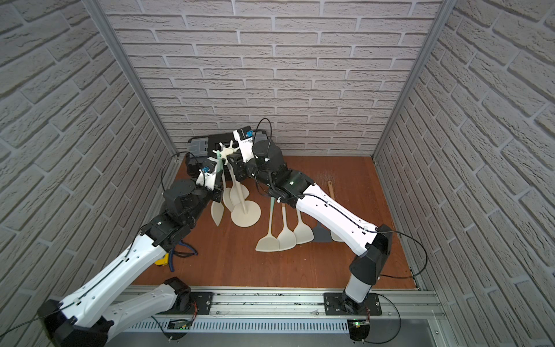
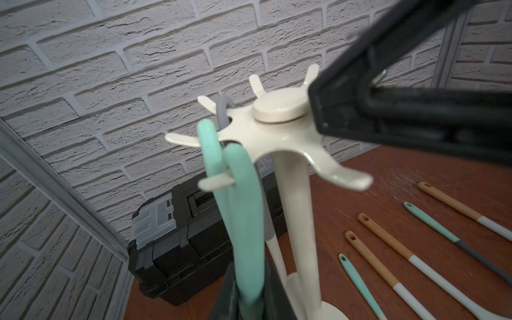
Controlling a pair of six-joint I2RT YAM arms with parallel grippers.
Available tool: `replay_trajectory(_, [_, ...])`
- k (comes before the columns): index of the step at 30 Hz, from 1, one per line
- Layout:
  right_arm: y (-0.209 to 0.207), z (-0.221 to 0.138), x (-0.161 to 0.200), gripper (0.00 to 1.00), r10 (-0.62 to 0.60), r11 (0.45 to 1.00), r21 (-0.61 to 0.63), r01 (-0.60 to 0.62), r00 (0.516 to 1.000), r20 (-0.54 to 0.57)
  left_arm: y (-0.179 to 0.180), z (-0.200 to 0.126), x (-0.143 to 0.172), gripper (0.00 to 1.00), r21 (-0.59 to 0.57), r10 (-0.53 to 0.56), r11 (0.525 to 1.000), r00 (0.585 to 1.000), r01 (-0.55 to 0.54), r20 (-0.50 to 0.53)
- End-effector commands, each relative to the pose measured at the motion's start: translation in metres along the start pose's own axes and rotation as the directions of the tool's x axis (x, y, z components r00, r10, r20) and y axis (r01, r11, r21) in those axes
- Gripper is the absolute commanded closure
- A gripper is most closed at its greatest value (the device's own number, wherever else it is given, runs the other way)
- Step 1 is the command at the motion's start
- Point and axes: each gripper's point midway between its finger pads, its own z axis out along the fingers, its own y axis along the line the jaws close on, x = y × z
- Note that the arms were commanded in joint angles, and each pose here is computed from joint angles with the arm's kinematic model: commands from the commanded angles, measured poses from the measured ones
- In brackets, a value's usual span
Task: Take the spatula off the kitchen utensil rack
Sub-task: Take off the spatula from the rack.
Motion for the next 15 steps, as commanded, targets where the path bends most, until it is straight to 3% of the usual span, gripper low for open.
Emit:
replay_trajectory(1, [-0.026, 0.022, 0.131, 0.73, 0.011, 0.997, 0.078, 0.023, 0.912, -0.411, -0.001, 0.0, -0.016, 1.0, -0.023, 0.02, 1.0, 0.997, -0.019, 0.073])
replay_trajectory(15, [-0.045, 0.023, 0.155, 0.8, 0.049, 0.982, 0.183, 0.037, 0.894, -0.445, 0.02, -0.016, -0.016, 1.0, -0.109, -0.117, 0.985, 0.985, 0.131, 0.124])
